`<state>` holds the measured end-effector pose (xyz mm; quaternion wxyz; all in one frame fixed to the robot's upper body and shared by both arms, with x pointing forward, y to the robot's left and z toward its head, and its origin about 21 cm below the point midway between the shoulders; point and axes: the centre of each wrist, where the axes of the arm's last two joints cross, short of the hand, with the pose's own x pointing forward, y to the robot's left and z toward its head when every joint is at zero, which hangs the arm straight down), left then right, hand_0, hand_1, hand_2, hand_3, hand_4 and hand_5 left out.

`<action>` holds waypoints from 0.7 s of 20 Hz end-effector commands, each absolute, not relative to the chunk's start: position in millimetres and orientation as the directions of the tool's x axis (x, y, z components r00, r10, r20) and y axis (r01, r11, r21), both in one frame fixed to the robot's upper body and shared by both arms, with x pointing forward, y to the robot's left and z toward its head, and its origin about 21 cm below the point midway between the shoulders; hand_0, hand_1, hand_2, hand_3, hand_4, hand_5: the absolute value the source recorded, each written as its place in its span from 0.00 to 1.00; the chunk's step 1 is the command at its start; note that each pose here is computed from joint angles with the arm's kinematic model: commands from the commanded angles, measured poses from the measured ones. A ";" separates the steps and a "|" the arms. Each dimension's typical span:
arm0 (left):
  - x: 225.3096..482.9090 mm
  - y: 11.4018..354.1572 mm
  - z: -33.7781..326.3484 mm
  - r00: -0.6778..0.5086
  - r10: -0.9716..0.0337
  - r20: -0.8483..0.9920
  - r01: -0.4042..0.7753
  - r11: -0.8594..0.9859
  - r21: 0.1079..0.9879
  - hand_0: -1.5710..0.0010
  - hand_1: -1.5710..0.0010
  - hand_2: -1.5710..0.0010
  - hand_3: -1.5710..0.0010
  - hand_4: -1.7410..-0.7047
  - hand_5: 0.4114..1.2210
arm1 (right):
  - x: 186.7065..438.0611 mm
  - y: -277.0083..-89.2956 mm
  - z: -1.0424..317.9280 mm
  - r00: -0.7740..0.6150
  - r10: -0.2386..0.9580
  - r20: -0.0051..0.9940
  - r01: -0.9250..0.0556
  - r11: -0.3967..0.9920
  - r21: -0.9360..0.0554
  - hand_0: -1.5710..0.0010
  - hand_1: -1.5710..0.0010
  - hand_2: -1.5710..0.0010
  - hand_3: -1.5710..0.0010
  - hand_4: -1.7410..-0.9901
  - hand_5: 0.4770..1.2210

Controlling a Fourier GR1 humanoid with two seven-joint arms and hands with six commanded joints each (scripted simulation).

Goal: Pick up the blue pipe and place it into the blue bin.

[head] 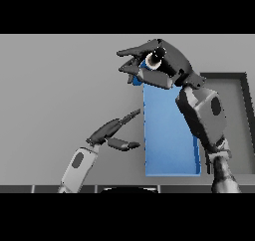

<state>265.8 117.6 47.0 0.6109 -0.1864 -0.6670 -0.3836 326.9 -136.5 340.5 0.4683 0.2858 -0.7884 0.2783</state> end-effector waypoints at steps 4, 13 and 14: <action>266.5 121.6 49.7 -0.193 -0.205 0.960 0.714 0.642 0.280 1.00 1.00 1.00 1.00 0.82 0.00 | 364.3 -172.3 334.0 -0.365 -0.108 0.925 -0.588 0.797 -0.139 0.00 0.00 0.00 0.00 0.00 1.00; 261.5 121.6 44.4 -0.204 -0.208 0.957 0.715 0.636 0.291 1.00 1.00 1.00 1.00 0.84 0.01 | 367.6 -244.4 245.7 -0.111 0.025 0.994 -0.413 0.908 -0.069 0.00 0.00 0.00 0.00 0.00 1.00; 260.2 119.3 43.4 -0.192 -0.199 0.961 0.721 0.636 0.276 1.00 1.00 1.00 1.00 0.84 0.01 | 363.7 -248.2 234.8 -0.086 0.037 0.996 -0.401 0.914 -0.068 0.00 0.00 0.00 0.00 0.00 1.00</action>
